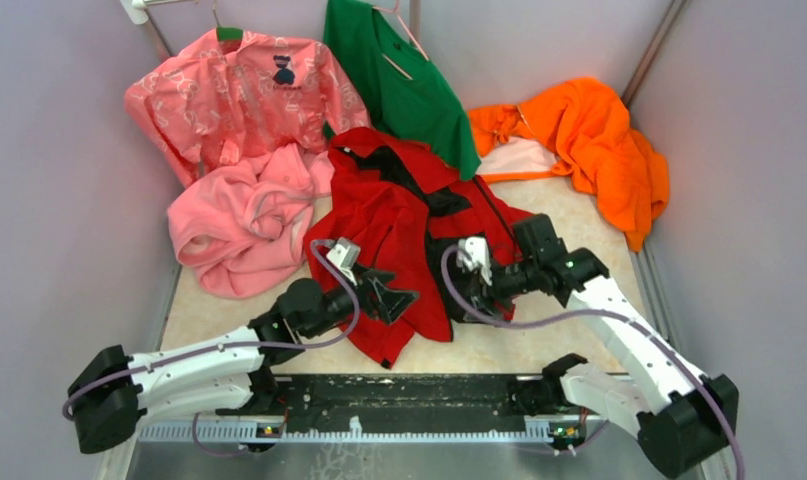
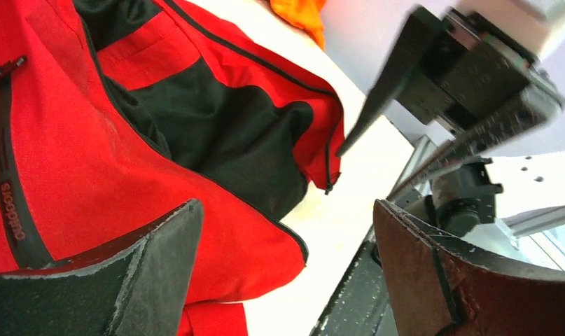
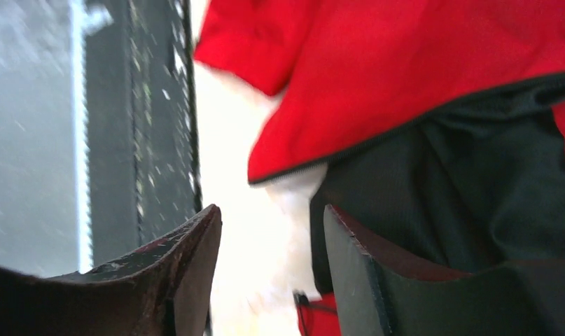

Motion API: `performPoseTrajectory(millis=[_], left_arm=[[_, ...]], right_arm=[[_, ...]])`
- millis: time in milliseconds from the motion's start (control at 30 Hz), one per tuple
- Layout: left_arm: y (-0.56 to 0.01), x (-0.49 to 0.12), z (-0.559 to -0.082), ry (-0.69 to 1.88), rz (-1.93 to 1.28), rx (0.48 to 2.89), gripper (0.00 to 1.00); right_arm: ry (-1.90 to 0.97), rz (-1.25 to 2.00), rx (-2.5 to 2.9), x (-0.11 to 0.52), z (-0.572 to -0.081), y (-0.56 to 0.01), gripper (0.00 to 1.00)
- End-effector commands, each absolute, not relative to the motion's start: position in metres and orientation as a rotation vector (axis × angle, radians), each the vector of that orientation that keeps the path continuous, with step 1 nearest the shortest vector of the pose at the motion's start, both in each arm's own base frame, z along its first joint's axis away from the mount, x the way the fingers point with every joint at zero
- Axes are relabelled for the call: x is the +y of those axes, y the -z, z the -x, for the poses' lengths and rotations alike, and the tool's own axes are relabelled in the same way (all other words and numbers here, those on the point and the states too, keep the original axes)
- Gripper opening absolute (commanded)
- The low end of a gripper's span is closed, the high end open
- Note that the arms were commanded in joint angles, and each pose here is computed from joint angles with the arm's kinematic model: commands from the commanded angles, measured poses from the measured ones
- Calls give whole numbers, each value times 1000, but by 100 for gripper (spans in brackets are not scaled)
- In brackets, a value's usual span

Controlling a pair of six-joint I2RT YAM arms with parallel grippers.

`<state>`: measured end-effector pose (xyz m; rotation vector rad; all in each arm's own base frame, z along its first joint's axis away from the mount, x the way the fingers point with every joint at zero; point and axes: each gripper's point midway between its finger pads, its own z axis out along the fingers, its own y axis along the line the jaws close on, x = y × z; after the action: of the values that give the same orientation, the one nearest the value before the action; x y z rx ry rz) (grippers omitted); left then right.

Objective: Zip up the jacket
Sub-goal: Pick up the jacket from the center of the board.

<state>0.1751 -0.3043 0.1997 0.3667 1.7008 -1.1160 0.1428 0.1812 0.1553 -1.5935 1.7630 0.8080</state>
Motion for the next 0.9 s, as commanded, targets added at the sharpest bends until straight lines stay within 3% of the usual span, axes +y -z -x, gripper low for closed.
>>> performPoseTrajectory(millis=[0, 133, 300, 867], left_arm=[[-210, -301, -159, 1272, -318, 1637, 95], [-199, -296, -149, 1339, -288, 1631, 93], [-194, -293, -149, 1337, -276, 1635, 92], [-185, -285, -156, 1338, -157, 1665, 91]], right_arm=[[-1247, 1326, 1646, 223, -150, -202, 57], [-1371, 1149, 1780, 227, -160, -181, 58], [-1372, 1008, 1904, 226, -164, -160, 66], [-1257, 1025, 2081, 235, -164, -115, 65]])
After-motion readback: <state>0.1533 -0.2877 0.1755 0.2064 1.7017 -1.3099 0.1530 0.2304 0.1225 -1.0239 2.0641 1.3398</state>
